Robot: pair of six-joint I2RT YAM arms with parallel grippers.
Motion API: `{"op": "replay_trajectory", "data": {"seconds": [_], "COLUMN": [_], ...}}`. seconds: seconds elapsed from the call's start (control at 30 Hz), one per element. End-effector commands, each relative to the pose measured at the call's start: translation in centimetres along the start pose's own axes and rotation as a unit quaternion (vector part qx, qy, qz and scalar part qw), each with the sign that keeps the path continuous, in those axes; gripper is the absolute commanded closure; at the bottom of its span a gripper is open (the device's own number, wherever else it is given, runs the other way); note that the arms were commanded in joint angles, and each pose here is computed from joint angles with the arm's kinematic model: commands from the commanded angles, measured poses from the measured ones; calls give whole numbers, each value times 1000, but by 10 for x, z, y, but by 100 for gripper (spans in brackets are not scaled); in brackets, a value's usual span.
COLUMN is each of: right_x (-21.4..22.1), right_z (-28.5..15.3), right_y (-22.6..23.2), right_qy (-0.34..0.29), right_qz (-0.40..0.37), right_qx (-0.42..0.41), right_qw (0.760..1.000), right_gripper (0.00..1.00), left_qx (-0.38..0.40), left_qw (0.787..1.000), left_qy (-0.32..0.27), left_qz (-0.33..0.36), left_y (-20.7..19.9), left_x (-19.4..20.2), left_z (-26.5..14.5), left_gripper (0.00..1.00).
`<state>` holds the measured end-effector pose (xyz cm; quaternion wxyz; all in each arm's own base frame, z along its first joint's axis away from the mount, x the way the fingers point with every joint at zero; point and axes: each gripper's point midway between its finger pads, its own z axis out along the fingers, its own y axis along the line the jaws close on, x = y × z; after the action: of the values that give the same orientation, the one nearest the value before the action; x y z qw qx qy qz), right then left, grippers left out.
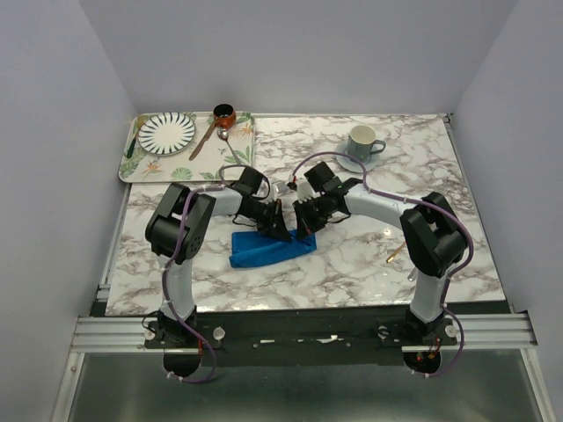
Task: Fold the napkin into a case and place the utensils inside
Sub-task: Stuff the top corner of the smaller-rectangle-folded napkin at the center of the board.
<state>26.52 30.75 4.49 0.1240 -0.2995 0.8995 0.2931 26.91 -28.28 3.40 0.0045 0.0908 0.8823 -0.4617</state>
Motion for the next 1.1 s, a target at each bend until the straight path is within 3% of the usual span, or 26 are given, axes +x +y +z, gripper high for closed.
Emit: {"op": "replay_trajectory", "data": {"seconds": [0.0,0.53,0.67,0.77,0.87,1.07], "right_x": [-8,3,11,15,16,12], "right_z": [4,29,33,33,32,29], "right_y": [-4,-36,-46,-49,-52,-53], "right_qy": [-1,47,65,71,73,69], "right_qz": [-4,-6,3,7,7,2], "right_qx": [-5,44,60,62,63,57], "right_qw": [1000,998,996,995,995,996], "right_gripper": [99,100,100,100,99,100], "left_qx": [8,34,33,27,19,-5], "left_qw": [1000,998,999,999,999,999], "left_qy": [5,10,12,22,29,45], "left_qz": [-30,-46,-34,-20,-5,12], "left_y": [10,3,3,5,7,13], "left_x": [-8,-30,-28,-20,-12,4], "left_z": [0,1,-8,-15,-22,-30], "left_gripper": [100,100,76,66,59,55]}}
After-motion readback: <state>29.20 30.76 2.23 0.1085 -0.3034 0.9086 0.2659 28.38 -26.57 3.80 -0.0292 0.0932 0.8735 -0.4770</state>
